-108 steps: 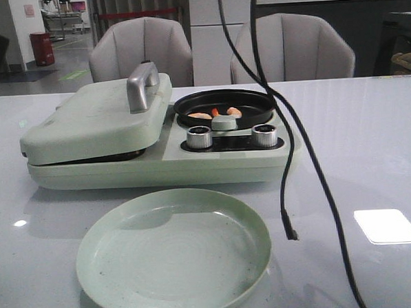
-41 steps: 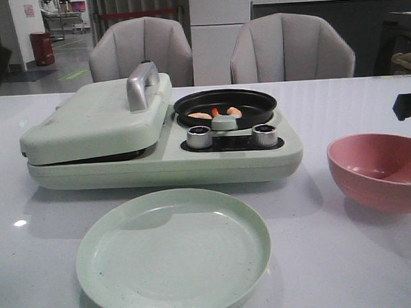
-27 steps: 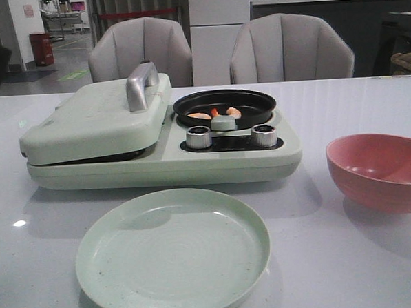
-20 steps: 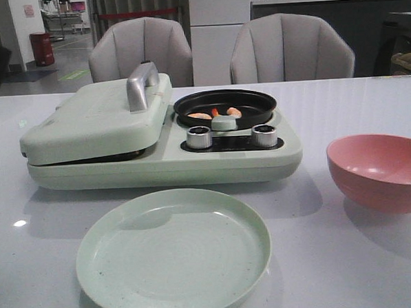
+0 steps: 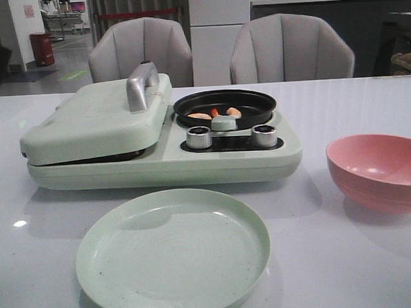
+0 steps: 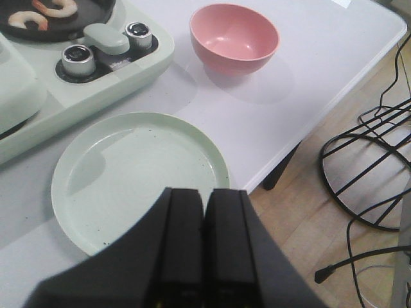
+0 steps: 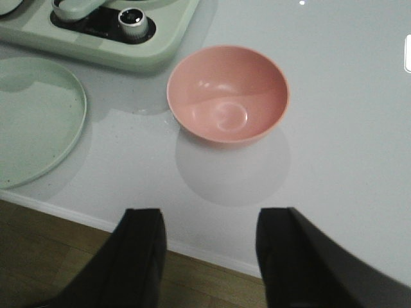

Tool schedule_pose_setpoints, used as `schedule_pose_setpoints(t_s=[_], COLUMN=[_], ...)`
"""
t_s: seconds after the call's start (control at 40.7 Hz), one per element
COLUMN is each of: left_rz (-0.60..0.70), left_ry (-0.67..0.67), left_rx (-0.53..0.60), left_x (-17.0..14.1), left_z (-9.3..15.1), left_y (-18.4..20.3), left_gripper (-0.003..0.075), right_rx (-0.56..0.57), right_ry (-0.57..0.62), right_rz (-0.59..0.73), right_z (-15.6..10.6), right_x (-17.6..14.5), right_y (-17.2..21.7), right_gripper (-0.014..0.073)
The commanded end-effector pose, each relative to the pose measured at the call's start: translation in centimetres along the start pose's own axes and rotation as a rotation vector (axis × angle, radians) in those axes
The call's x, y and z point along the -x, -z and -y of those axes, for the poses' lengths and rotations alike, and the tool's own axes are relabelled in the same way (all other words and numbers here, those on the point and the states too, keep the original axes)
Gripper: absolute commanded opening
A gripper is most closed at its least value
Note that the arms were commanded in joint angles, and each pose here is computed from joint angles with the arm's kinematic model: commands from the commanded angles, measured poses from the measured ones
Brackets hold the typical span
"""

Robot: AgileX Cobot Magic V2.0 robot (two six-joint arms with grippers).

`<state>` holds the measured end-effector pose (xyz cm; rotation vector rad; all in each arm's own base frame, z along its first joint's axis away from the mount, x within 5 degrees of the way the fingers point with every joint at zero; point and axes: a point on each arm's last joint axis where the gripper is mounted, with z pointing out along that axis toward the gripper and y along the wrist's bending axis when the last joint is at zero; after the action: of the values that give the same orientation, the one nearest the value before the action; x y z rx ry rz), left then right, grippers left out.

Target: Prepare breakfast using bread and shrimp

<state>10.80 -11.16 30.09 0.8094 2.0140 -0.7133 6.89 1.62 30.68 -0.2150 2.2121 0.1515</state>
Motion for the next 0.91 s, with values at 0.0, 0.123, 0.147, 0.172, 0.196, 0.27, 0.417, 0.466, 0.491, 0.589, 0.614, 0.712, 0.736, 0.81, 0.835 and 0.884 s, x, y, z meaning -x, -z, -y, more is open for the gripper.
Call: schedule_pose_setpoints(t_s=[0.0, 0.123, 0.147, 0.172, 0.196, 0.27, 0.417, 0.466, 0.491, 0.589, 0.614, 0.712, 0.736, 0.81, 0.835, 0.884], left_rz=[0.087, 0.089, 0.089, 0.091, 0.091, 0.089, 0.078, 0.081, 0.087, 0.104, 0.104, 0.09, 0.084, 0.075, 0.072, 0.068], left_ry=[0.018, 0.016, 0.016, 0.015, 0.015, 0.008, -0.041, -0.051, -0.05, -0.02, -0.016, 0.022, 0.022, 0.049, 0.055, 0.081], left_rx=[0.01, 0.013, 0.013, 0.015, 0.015, 0.018, 0.044, 0.067, 0.086, 0.181, 0.204, 0.325, 0.356, 0.44, 0.469, 0.512], left_x=[1.4, 1.4, 1.4, 1.5, 1.5, 1.4, 1.3, 1.4, 1.4, 1.6, 1.6, 1.4, 1.3, 1.1, 1.1, 0.9], left_z=[0.1, 0.1, 0.1, 0.1, 0.1, 0.0, -0.2, -0.4, -0.7, -1.8, -2.1, -3.8, -4.2, -5.3, -5.8, -6.5], left_y=[0.4, 0.4, 0.4, 0.4, 0.4, 0.4, 0.4, 0.4, 0.5, 0.7, 0.8, 1.3, 1.4, 2.0, 2.2, 2.6], left_gripper=[0.01, 0.01, 0.01, 0.01, 0.01, 0.01, 0.01, 0.0102, 0.0104, 0.0104, 0.0104, 0.0104, 0.0104, 0.0103, 0.0103, 0.0102], right_rx=[0.007, 0.009, 0.009, 0.009, 0.009, 0.009, 0.01, 0.01, 0.01, 0.009, 0.009, 0.009, 0.009, 0.009, 0.009, 0.009], right_ry=[0.01, 0.009, 0.009, 0.009, 0.009, 0.009, 0.009, 0.009, 0.009, 0.009, 0.009, 0.009, 0.009, 0.009, 0.009, 0.009], right_rz=[0.093, 0.109, 0.11, 0.11, 0.111, 0.112, 0.114, 0.115, 0.116, 0.114, 0.113, 0.111, 0.112, 0.111, 0.111, 0.111], right_z=[0.1, 0.2, 0.2, 0.2, 0.2, 0.2, 0.2, 0.2, 0.2, 0.2, 0.2, 0.2, 0.2, 0.2, 0.2, 0.2], right_x=[-0.3, -0.9, -0.9, -0.9, -0.9, -0.9, -0.9, -0.9, -0.8, -0.9, -0.9, -0.9, -0.9, -0.9, -0.9, -0.9], right_y=[0.6, 0.8, 0.8, 0.8, 0.8, 0.8, 0.8, 0.8, 0.8, 0.8, 0.8, 0.8, 0.8, 0.8, 0.8, 0.8], right_gripper=[0.0437, 0.0293, 0.0258, 0.0212, 0.0178, 0.0075, 0.0034, 0.0034, 0.0034, 0.0034, 0.0034, 0.0034, 0.0034, 0.0034, 0.0034, 0.0034])
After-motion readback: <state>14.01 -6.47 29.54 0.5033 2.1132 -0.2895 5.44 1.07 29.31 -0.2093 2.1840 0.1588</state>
